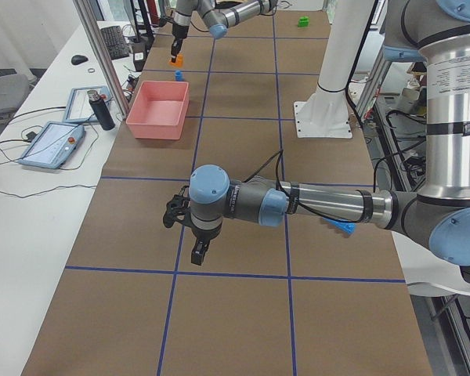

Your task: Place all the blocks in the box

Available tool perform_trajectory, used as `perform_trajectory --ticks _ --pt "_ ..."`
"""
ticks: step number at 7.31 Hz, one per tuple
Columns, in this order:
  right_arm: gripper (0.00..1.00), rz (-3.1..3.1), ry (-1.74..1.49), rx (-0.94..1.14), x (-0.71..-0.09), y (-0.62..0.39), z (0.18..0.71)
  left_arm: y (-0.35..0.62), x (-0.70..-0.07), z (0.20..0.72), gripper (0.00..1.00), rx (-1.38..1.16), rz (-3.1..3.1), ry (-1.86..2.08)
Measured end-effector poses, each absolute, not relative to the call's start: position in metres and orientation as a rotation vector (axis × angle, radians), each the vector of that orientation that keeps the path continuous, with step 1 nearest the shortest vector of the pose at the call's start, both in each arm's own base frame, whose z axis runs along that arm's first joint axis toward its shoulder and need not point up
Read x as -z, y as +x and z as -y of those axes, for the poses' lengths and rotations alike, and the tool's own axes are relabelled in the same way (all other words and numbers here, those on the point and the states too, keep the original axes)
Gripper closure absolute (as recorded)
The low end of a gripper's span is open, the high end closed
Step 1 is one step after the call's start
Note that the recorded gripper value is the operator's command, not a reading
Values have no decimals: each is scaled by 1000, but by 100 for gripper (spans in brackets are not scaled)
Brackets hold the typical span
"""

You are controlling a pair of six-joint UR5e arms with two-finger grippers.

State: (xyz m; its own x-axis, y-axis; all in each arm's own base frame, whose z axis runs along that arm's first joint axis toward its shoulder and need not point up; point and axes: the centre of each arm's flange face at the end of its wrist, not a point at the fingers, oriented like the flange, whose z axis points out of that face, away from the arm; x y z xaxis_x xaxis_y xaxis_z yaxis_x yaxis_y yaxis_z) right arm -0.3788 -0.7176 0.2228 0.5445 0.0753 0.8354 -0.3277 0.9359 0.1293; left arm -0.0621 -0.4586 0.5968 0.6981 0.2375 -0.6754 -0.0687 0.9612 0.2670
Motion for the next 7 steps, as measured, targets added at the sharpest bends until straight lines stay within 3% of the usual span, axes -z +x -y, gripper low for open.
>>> perform_trajectory --ticks 1,2,3,7 --pt "100 941 277 -271 -191 -407 742 -62 -597 459 0 -175 -781 236" --pt "71 906 271 -291 -167 -438 756 -62 -596 459 0 -178 -781 242" --pt "2 873 268 -298 -156 -465 760 -62 -596 460 0 -180 -781 245" --pt "1 837 255 -295 -150 -497 748 -48 -575 481 0 -203 -830 318"
